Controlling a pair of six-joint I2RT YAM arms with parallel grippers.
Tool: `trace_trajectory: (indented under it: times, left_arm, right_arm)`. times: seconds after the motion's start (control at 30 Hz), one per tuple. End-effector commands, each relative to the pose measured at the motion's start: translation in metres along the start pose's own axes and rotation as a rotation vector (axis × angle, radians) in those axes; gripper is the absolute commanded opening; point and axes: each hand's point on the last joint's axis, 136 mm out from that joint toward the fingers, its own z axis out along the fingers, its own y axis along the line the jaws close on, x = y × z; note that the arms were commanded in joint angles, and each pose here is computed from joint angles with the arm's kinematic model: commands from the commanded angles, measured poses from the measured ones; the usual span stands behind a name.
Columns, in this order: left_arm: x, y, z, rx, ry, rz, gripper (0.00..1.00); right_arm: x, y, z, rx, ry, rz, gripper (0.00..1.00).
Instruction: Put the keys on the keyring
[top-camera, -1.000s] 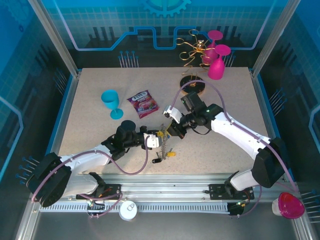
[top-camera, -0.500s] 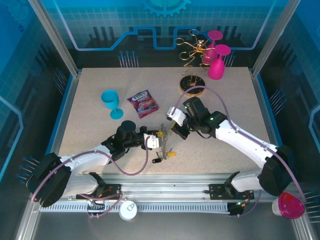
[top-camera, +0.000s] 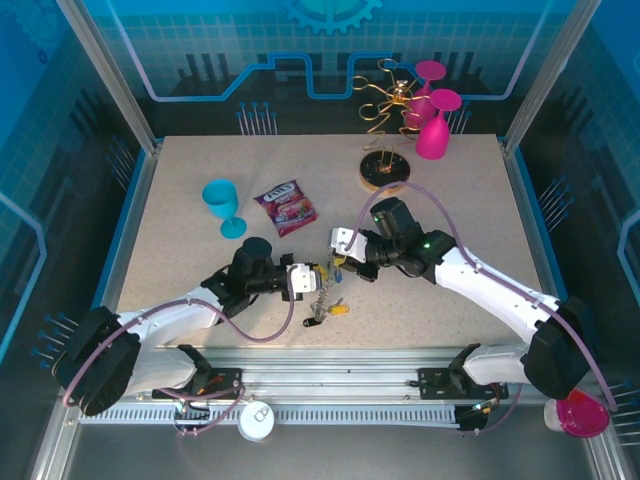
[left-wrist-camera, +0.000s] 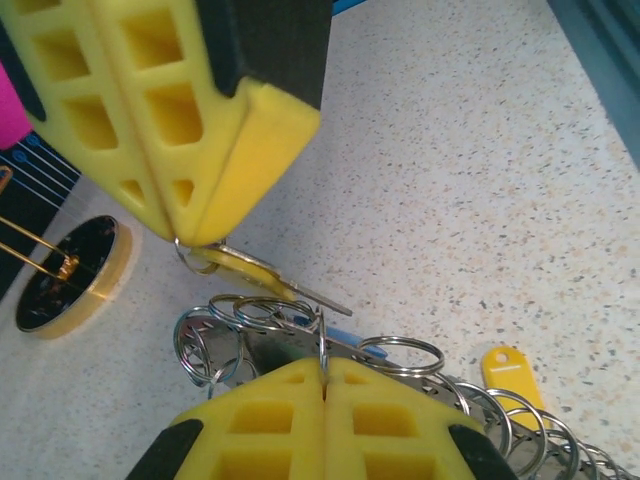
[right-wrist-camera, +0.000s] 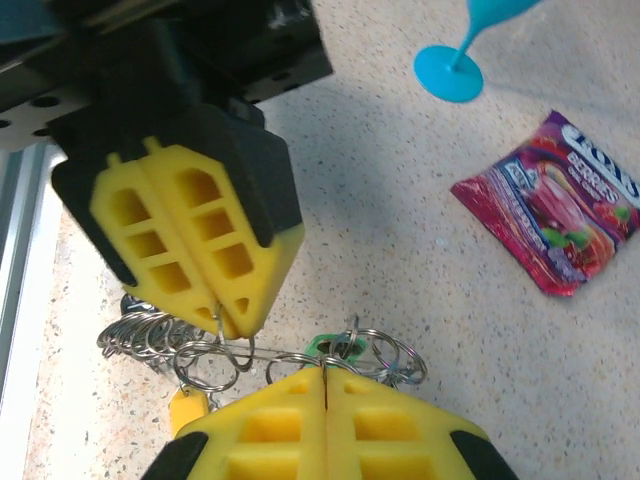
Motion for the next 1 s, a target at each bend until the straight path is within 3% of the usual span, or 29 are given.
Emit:
trace_trajectory:
  times: [0.0,0.27,0.57,0.97]
  left_arm:
    - [-0.008,-0.003,-0.003,0.068,-0.022,-0.112,0.00]
    - [-0.013,0.004,-0.004,0.132,-0.048,-0.254,0.00]
    - [-0.015,0.004,-0.003,0.183,-0.068,-0.321,0.00]
    - [-0.016,0.005,-0.002,0.233,-0.074,-0.402,0.00]
  right_arm:
    - [-0.009,0.015,0.000,-0.050,-0.053,-0.120,0.00]
    - [-0.001,0.018,0.005,-0.001,0.002,-0.245,0.00]
    - [0.003,-0.001,0.005,0.141,0.045,-0.311,0.00]
    - [-0.013,0.006,0.004,0.118,-0.031,-0.334,0.00]
